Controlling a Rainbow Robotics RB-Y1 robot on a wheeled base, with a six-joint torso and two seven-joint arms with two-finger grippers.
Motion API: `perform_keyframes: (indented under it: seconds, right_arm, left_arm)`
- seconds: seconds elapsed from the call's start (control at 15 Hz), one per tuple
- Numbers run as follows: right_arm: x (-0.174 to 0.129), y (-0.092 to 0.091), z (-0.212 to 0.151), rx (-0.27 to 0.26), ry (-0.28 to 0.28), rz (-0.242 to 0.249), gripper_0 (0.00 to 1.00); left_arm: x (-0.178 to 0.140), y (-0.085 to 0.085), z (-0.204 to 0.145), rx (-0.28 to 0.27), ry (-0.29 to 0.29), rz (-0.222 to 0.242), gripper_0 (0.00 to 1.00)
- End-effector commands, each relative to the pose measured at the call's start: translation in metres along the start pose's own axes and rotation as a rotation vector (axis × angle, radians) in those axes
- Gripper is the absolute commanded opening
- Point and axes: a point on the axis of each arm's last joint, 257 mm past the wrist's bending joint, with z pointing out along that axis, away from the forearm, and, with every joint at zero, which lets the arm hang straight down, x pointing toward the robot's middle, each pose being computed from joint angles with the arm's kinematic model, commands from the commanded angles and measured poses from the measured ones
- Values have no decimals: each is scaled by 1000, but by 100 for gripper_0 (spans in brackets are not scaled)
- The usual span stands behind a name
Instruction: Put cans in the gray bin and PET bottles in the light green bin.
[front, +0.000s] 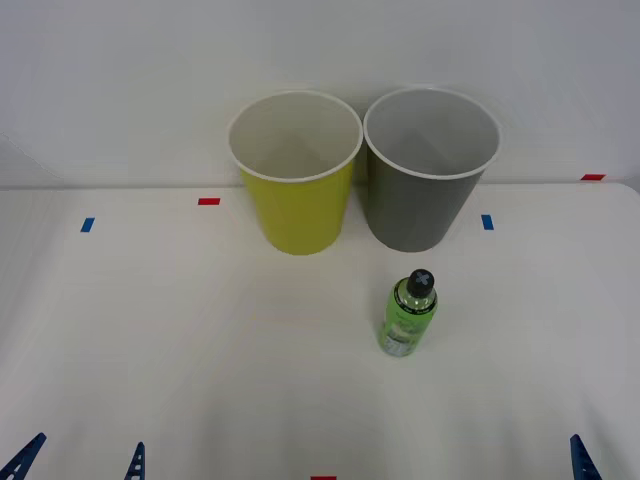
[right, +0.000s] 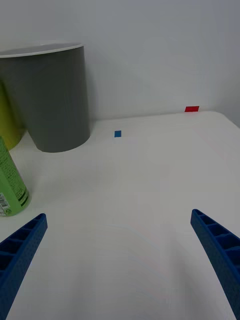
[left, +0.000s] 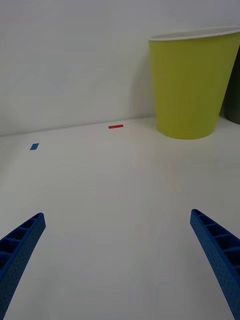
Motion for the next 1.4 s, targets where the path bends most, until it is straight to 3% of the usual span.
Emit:
perform_keyframes:
  seconds: [0.07, 1.4]
  right_arm:
    - [0, 0, 0, 0, 0, 0, 100]
    - [0, 0, 0, 0, 0, 0, 100]
  left_arm:
    - [0, 0, 0, 0, 0, 0, 100]
    - [0, 0, 0, 0, 0, 0, 100]
